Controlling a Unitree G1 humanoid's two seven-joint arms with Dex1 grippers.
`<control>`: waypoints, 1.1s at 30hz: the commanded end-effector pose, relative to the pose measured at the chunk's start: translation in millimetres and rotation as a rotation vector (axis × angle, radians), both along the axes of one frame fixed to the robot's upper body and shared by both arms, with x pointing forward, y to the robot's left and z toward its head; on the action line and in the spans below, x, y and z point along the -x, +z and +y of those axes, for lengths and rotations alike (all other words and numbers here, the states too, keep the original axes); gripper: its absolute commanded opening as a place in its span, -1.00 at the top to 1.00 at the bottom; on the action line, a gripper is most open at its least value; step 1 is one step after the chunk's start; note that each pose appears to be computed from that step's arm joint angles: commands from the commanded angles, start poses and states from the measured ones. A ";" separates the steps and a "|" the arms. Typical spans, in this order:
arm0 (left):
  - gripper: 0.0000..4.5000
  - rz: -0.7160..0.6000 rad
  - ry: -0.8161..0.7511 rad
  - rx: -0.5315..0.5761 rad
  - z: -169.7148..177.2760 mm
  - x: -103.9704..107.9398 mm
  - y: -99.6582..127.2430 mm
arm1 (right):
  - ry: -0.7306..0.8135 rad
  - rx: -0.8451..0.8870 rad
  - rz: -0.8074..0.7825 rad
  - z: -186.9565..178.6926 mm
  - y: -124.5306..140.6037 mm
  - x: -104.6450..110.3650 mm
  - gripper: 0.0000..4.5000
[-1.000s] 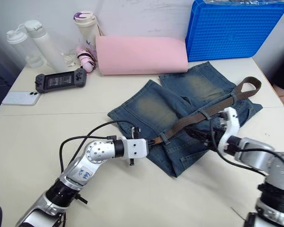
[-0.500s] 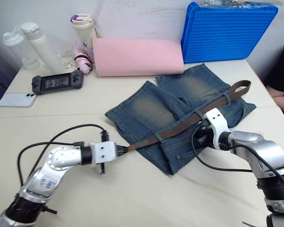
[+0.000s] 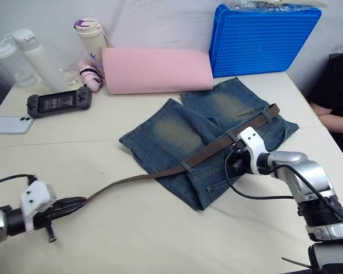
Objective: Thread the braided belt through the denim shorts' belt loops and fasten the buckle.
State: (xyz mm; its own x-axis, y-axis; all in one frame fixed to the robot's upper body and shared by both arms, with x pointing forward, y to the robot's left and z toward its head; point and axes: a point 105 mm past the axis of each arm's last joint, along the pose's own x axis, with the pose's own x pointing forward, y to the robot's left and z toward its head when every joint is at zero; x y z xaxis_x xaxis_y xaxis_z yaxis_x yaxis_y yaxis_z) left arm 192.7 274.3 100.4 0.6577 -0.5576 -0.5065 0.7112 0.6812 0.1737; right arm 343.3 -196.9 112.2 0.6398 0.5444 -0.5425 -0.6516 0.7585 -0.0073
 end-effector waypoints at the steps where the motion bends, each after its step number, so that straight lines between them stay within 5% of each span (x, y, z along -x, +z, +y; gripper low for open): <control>1: 1.00 0.024 0.075 -0.019 21.4 7.5 -3.1 | -0.017 0.022 0.078 -1.3 -21.3 3.0 0.99; 7: 1.00 0.085 0.165 -0.093 38.6 12.1 -27.4 | -0.016 0.017 0.073 -0.4 -16.9 2.0 0.99; 16: 1.00 0.139 0.206 -0.180 57.0 1.6 -32.9 | -0.040 0.006 0.075 -3.6 -14.2 5.4 0.99; 18: 1.00 0.120 0.182 -0.130 47.9 -6.0 -28.5 | -0.040 -0.007 0.068 -3.4 -11.4 6.6 0.99; 20: 0.69 0.105 0.127 -0.006 29.3 -12.0 -17.3 | -0.038 -0.037 0.060 -1.5 -6.5 7.7 1.00; 24: -0.03 0.048 0.029 0.153 0.7 -26.7 16.7 | 0.004 -0.120 0.048 5.7 11.4 12.9 0.37; 28: -0.88 -0.031 -0.134 0.296 -34.1 -42.6 62.3 | 0.034 -0.140 0.016 -0.4 34.2 18.7 -0.53; 30: -1.00 -0.037 -0.246 0.359 -58.1 -46.6 80.2 | 0.060 -0.134 0.007 -3.1 44.6 24.8 -0.98; 33: -1.00 -0.018 -0.435 0.427 -100.6 -51.8 101.3 | 0.119 -0.107 0.004 -4.8 58.9 40.4 -0.99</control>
